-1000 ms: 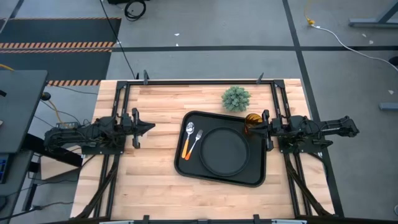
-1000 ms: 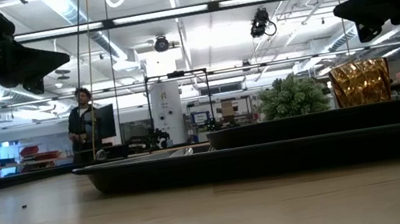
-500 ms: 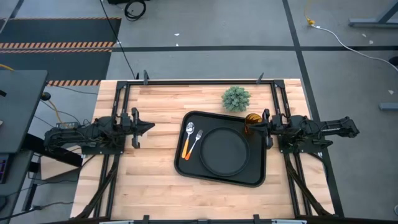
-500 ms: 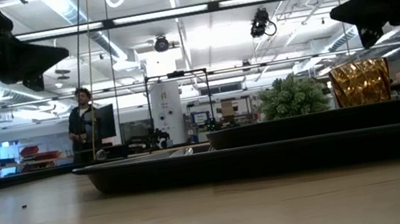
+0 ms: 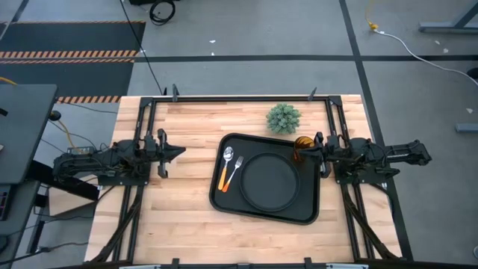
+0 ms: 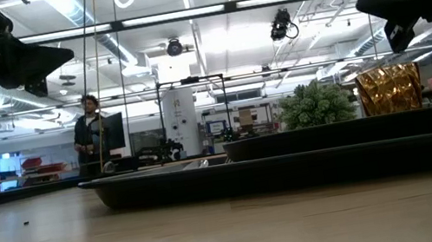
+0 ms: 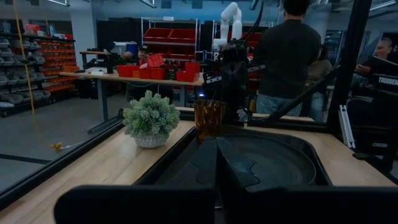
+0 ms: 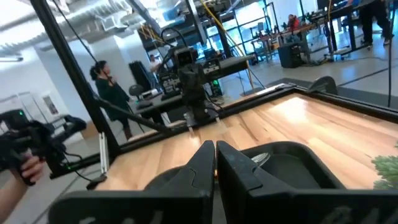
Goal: Pick and place plate/cup/fork/spoon on tray
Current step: Return to Home Position
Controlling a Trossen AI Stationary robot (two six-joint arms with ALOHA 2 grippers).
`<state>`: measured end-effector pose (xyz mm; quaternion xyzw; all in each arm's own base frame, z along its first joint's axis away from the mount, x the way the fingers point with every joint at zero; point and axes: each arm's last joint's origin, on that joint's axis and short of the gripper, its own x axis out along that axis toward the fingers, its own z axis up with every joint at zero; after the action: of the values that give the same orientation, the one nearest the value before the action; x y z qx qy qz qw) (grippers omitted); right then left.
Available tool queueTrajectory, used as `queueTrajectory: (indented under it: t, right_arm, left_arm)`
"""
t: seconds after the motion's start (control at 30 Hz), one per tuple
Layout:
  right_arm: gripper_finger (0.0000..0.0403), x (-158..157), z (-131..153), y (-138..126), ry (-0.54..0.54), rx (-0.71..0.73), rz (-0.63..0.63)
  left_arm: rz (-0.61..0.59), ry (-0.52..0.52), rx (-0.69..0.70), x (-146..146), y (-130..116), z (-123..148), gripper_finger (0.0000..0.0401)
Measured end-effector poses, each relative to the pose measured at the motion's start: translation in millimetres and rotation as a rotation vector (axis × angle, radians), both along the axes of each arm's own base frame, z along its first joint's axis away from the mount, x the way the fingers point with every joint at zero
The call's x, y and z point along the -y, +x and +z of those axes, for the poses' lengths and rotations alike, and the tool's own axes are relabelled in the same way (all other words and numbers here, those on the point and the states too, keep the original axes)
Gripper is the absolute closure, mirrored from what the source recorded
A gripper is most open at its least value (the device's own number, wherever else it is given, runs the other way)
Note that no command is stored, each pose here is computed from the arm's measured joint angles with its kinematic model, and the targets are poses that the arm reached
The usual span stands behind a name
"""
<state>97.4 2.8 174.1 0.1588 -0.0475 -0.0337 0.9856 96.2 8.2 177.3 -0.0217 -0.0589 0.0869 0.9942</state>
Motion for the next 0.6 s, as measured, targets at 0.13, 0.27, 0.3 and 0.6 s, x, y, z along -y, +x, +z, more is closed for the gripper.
queueTrajectory:
  t: [0.13, 0.27, 0.3, 0.6]
  right_arm:
    - [0.0380, 0.0, 1.3, -0.1, 0.006, 0.014, 0.000]
    - [0.0380, 0.0, 1.5, -0.1, 0.005, 0.016, 0.001]
    - [0.0380, 0.0, 1.5, -0.1, 0.005, 0.016, 0.000]
    - [0.0380, 1.0, 3.5, -0.5, 0.008, 0.036, -0.034]
  left_arm:
    - [0.000, 0.000, -0.001, 0.0, 0.0, -0.1, 0.0394]
    - [0.005, 0.027, -0.007, -0.1, 0.0, -0.2, 0.0394]
    - [0.007, 0.045, -0.010, -0.1, 0.0, -0.2, 0.0394]
    - [-0.001, -0.022, 0.001, -0.1, 0.0, -0.2, 0.0394]
